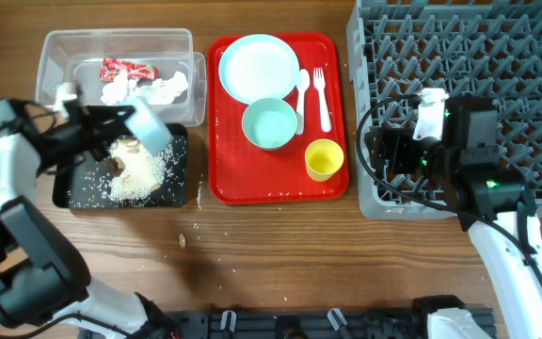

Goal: Sort waste into correct bins and load items into the dishwasher rack

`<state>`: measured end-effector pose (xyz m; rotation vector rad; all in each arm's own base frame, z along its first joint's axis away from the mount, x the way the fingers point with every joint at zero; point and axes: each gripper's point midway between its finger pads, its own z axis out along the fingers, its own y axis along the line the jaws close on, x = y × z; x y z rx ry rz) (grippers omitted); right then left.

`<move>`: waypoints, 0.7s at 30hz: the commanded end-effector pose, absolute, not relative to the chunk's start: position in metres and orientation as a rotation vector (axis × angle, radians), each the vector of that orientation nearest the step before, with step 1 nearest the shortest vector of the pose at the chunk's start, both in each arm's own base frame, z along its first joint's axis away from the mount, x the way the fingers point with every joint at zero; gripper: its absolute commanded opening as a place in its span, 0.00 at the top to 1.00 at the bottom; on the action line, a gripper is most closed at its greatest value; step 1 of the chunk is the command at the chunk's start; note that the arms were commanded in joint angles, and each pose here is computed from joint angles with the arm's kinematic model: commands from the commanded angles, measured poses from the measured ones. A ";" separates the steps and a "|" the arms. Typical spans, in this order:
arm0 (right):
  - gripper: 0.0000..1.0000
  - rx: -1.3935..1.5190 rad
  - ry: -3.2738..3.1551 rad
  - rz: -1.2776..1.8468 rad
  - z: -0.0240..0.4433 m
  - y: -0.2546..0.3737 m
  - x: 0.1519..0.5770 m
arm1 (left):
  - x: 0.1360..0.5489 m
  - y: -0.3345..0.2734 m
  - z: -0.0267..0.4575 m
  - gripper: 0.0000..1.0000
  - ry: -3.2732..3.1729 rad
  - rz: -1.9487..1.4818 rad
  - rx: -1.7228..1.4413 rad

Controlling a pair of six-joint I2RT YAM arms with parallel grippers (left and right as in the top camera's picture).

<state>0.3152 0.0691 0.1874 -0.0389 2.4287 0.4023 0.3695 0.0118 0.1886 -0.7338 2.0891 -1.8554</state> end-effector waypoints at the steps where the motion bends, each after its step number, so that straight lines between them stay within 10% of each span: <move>1: 0.07 -0.025 2.419 0.396 0.192 0.069 0.318 | 0.365 -0.023 0.171 0.96 2.360 -1.586 -0.660; 21: 0.07 -0.024 2.419 0.397 0.192 0.069 0.318 | 0.318 -0.175 0.071 0.96 2.933 -0.277 0.073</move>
